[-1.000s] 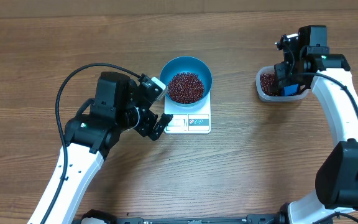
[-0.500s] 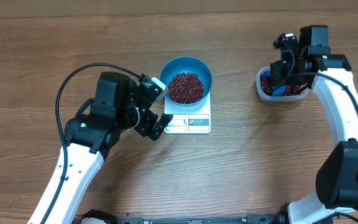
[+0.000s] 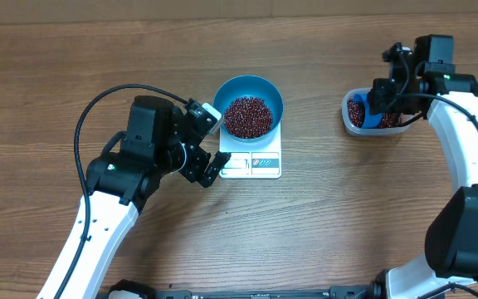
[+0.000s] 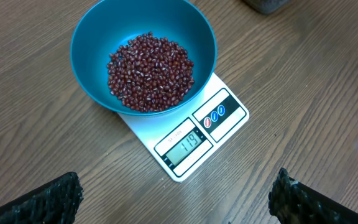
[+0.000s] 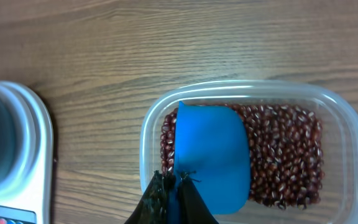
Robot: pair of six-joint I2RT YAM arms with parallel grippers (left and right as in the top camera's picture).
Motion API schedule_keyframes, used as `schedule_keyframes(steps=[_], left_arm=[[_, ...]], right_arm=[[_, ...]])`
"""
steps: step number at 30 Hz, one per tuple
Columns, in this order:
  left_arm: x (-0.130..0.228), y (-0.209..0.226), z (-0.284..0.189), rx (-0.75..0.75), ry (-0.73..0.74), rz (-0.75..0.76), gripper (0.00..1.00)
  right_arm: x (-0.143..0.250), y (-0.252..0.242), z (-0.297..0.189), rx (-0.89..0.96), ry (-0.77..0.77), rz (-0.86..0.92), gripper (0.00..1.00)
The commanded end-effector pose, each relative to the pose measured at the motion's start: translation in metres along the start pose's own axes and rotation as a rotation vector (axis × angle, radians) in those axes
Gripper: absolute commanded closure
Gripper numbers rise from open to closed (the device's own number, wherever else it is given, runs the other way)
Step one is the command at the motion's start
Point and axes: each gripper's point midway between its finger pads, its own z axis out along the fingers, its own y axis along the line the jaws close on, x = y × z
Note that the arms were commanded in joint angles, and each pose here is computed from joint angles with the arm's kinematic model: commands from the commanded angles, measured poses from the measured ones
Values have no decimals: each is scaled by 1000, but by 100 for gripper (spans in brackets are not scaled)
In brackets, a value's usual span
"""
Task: Scoop item into bowl and weigh 150g on scale
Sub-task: 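Drag the scoop through the beans with the right gripper to fill it, then lift the filled scoop with the right gripper and carry it left over the bowl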
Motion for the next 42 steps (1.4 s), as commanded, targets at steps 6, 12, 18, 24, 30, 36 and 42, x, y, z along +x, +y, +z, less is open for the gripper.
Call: schedule_keyframes(steps=[6,12,18,24,30,36,42], left_arm=[[3,-1,3,17,6,8,0],[3,-1,3,17,6,8,1],[3,-1,3,17,6,8,0],[3,-1,3,17,6,8,0],[3,-1,3,17,6,8,0],[3,-1,3,17,6,8,0],[3,-1,3,17,6,8,0]], right_arm=[[-3,-25,-21,-67,-44,279,96],[-7,-41,-34,-163,-81,351,96],[-6,-54,-42,-186,-97,391,96],[-8,-56,-42,-185,-105,388,96],[-11,-44,-46,-259,-111,383,96],[-11,-41,-47,-275,-111,384,96],[-9,-40,-49,-276,-105,387,96]])
